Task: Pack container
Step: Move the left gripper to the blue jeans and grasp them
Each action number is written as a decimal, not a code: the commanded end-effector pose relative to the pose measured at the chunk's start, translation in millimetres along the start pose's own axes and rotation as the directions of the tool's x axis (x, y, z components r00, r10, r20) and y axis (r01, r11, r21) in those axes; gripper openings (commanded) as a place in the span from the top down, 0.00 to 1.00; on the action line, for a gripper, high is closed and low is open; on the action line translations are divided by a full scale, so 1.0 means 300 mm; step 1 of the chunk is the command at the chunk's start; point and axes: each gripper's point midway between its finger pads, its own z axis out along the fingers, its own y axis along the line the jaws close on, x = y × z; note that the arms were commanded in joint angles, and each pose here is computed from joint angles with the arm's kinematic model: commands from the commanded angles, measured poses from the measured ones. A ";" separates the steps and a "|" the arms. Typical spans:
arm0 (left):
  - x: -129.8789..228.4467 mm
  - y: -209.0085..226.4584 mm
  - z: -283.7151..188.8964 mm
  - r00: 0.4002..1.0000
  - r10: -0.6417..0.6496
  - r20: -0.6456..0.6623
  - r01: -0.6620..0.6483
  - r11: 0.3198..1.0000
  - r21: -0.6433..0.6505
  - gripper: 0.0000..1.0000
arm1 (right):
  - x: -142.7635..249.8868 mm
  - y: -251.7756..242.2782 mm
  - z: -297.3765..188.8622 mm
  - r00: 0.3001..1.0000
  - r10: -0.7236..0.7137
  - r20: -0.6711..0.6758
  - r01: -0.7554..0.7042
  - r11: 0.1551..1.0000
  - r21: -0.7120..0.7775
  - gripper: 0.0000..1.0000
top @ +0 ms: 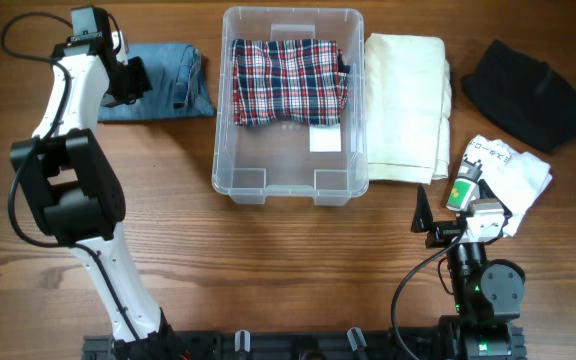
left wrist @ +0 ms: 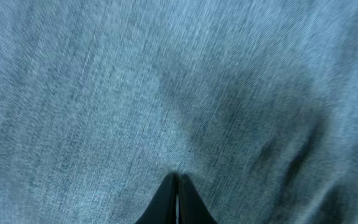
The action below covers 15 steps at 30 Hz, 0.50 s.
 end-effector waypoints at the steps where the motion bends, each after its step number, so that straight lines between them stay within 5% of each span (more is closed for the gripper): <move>1: 0.032 0.019 0.033 0.999 -0.001 -0.034 0.000 1.000 -0.029 0.96 | -0.005 -0.009 -0.001 1.000 -0.005 0.008 0.005 1.000 0.013 0.00; 15: -0.166 0.005 -0.122 0.976 0.049 0.214 -0.040 0.998 -0.047 0.96 | -0.005 -0.009 -0.001 1.000 -0.005 0.008 0.005 1.000 0.013 0.00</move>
